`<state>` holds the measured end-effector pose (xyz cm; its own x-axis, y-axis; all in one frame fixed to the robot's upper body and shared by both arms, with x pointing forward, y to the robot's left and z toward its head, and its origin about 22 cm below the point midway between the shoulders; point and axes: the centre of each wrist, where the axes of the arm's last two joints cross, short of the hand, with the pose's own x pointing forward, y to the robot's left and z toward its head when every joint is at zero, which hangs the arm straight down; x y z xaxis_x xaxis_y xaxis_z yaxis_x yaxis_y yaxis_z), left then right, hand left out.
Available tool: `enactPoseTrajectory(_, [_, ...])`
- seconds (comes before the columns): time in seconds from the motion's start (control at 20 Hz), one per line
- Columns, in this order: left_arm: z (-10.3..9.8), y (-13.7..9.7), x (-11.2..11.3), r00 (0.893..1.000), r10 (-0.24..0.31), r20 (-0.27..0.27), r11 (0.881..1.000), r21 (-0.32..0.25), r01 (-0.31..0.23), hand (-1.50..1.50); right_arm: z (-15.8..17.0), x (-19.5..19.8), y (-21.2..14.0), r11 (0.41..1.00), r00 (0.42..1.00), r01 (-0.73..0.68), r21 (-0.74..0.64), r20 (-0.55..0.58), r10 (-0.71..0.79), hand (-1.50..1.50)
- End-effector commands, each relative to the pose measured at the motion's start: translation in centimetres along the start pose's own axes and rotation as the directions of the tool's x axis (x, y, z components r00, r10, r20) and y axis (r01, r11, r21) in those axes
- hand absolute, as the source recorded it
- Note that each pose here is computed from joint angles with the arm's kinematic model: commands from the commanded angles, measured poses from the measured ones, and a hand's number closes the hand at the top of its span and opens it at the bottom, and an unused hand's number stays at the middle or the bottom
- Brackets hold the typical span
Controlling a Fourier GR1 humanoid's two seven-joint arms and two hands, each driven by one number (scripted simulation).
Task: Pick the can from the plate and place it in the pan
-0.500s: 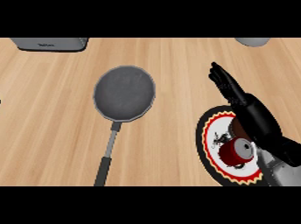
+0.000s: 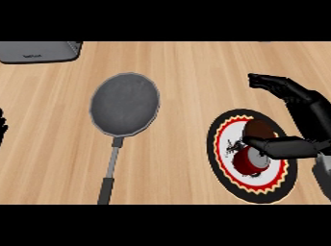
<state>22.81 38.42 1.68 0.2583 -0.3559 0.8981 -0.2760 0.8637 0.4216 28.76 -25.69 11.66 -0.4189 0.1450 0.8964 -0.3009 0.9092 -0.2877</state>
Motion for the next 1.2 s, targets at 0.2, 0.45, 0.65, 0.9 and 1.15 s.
enactPoseTrajectory(0.2, [-1.4,-2.0,0.5,0.992,-0.020,-0.121,0.997,-0.071,0.011,0.00,9.7,-6.0,-2.1,0.919,0.983,0.180,-0.350,0.029,-0.182,-1.50])
enactPoseTrajectory(0.45, [-2.1,-4.1,2.0,0.994,-0.012,-0.112,0.997,-0.074,0.003,0.00,8.8,-2.5,-3.8,0.985,1.000,0.022,-0.174,-0.004,-0.023,-1.50])
enactPoseTrajectory(0.65, [-1.8,-3.0,0.9,0.992,-0.021,-0.121,0.995,-0.096,0.010,0.00,8.5,3.0,-7.5,0.979,0.976,-0.188,-0.079,-0.124,0.178,-1.50])
enactPoseTrajectory(0.9, [-2.2,-3.9,1.7,0.993,-0.017,-0.118,0.996,-0.090,0.006,0.00,6.3,7.2,-7.9,0.878,0.845,-0.452,0.161,-0.238,0.479,-1.50])
enactPoseTrajectory(1.15, [-2.9,-3.6,2.1,0.992,-0.021,-0.122,0.995,-0.098,0.009,0.00,4.5,9.9,-5.0,0.749,0.688,-0.555,0.362,-0.307,0.658,-1.50])
